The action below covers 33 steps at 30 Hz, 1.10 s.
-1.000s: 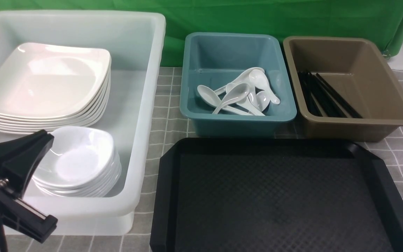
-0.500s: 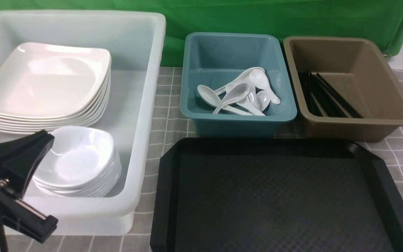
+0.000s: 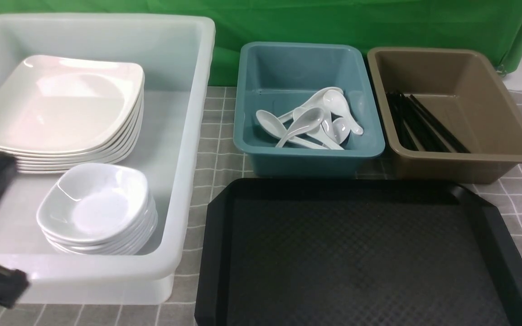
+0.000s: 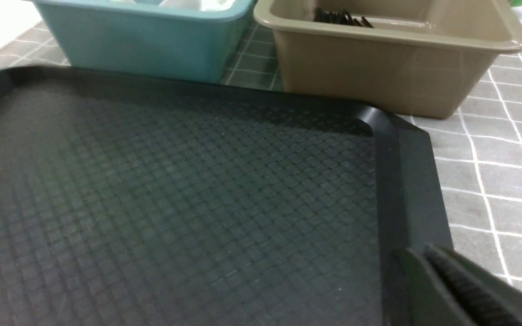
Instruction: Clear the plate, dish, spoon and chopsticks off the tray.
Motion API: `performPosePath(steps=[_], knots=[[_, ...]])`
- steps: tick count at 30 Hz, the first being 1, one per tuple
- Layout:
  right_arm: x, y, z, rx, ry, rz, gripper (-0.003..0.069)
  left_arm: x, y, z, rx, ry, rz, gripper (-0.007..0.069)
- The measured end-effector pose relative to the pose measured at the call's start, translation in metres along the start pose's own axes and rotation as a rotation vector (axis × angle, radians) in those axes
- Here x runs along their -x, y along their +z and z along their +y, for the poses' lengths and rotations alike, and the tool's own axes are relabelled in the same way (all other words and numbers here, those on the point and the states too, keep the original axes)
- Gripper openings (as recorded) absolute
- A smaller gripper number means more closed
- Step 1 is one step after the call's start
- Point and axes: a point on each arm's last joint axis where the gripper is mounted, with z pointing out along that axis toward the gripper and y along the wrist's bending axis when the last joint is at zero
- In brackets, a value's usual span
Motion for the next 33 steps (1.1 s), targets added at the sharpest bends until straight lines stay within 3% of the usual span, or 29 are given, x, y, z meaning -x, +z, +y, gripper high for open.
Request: performPosePath(steps=[4,11,14,22,33], knots=[[0.0,0.0,0.0,0.0,0.0,0.0,0.0092,-0.01,-0.022,0.011,0.188,-0.072,-0.03,0.0013],[0.0,0.0,0.0,0.0,0.0,0.0,0.0107,-0.059,-0.043,0.003,0.323,-0.149,-0.007,0.0013],[0.0,0.0,0.0,0.0,0.0,0.0,0.0111,-0.078,-0.046,-0.003,0.32,-0.189,0.025,0.0013],[0.0,0.0,0.0,0.0,0.0,0.0,0.0127,-0.1,-0.048,-0.018,0.201,-0.262,0.247,0.0013],[0.0,0.0,0.0,0.0,0.0,0.0,0.0155,-0.099,-0.048,-0.019,0.185,-0.27,0.24,0.0013]])
